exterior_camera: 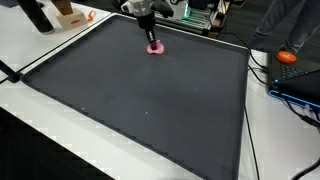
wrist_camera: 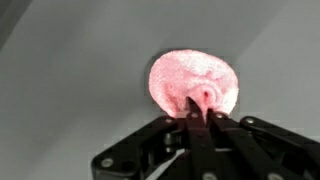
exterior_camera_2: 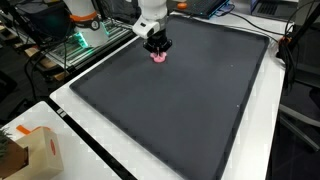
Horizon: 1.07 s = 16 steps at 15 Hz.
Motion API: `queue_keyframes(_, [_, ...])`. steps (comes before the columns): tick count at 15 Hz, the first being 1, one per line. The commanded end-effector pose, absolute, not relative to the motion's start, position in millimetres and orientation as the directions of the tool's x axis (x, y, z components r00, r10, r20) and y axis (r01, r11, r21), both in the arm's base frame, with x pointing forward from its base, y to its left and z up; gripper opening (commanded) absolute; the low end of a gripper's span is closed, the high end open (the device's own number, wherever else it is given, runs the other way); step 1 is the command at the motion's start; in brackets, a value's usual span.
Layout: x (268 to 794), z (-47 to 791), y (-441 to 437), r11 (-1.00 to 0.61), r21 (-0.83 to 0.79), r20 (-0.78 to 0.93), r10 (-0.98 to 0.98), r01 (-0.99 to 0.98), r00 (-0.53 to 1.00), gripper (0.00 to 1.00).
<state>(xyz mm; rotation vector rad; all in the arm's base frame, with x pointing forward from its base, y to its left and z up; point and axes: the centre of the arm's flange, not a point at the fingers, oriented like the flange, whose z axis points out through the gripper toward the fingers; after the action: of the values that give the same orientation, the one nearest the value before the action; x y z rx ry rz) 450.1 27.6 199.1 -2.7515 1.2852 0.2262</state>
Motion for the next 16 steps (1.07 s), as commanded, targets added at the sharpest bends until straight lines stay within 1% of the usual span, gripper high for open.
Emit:
queue_keyframes(1, [444.2, 195.0, 28.2, -0.634, -0.007, -0.188, -0.759, -0.773, 0.624, 0.01])
queue_keyframes(2, [444.0, 196.0, 28.7, -0.633, -0.002, -0.193, -0.759, -0.774, 0.622, 0.29])
queue_keyframes(3, [444.2, 198.1, 28.8, -0.64, -0.003, -0.206, -0.751, -0.768, 0.627, 0.3])
queue_keyframes(5, [444.9, 202.0, 28.5, -0.643, -0.002, -0.22, -0.747, -0.766, 0.628, 0.43])
queue_keyframes(8, [446.5, 207.4, 28.3, -0.644, 0.005, -0.233, -0.745, -0.765, 0.625, 0.64])
queue_keyframes(12, [451.8, 215.3, 27.8, -0.668, 0.01, -0.223, -0.727, -0.744, 0.65, 0.95])
queue_keyframes(13, [456.8, 217.6, 27.6, -0.687, 0.01, -0.205, -0.713, -0.727, 0.671, 1.0])
queue_keyframes(14, [461.3, 220.3, 27.0, -0.707, 0.015, -0.19, -0.696, -0.707, 0.692, 1.0])
queue_keyframes(16, [470.9, 228.2, 26.3, -0.776, 0.04, -0.215, -0.622, -0.63, 0.753, 1.0])
